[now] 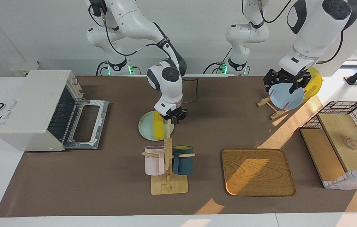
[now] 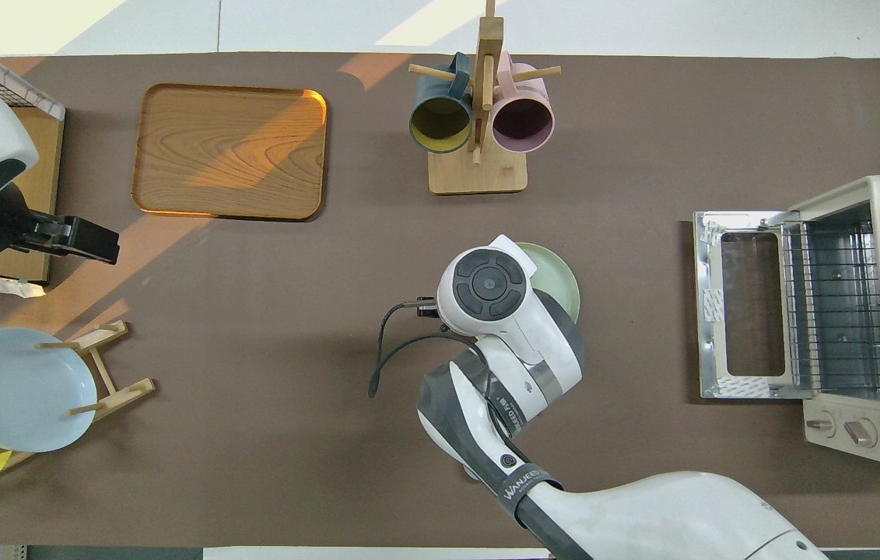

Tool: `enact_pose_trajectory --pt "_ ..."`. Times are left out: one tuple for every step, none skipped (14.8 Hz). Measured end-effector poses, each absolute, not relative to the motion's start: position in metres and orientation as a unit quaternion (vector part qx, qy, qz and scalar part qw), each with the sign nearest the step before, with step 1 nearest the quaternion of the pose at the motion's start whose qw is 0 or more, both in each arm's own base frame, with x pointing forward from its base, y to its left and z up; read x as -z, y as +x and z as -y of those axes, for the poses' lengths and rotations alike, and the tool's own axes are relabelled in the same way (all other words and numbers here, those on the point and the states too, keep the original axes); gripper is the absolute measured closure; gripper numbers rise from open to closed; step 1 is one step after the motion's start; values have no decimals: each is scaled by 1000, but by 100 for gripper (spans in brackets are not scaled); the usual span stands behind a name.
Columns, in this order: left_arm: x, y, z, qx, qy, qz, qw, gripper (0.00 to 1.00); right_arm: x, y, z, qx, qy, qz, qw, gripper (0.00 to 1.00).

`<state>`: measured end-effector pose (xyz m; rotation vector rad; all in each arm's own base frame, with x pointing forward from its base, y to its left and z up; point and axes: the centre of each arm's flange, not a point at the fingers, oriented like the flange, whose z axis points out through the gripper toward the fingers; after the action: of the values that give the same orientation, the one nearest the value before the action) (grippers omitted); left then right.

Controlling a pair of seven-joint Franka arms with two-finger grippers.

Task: Put corn in oven

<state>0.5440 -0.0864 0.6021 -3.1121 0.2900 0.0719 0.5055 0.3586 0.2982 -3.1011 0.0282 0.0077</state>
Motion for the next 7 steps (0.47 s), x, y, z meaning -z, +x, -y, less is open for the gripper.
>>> enact_pose_trajectory --pt "-604 544 88 -22 -997 -78 3 0 -296 504 -358 -4 -1000 -9 19 81" --pt "-604 544 90 -22 -997 -70 0 0 -295 504 -357 -5 -1000 -9 18 81" --pt "-604 544 90 -23 -998 -65 -1 0 -297 504 -357 -3 -1000 -9 19 89" --pt "-603 544 90 -23 -998 -63 -2 0 -301 505 -356 -1 -1000 -10 20 95" --pt "-603 544 91 -23 -998 -62 -2 0 -304 504 -356 0 -1000 -9 19 95" --pt "-603 544 91 -23 -998 -62 -2 0 -305 504 -356 -1 -1000 -8 18 95" --pt "-603 544 91 -24 -998 -62 -2 0 -308 505 -356 -3 -1000 -7 14 95"
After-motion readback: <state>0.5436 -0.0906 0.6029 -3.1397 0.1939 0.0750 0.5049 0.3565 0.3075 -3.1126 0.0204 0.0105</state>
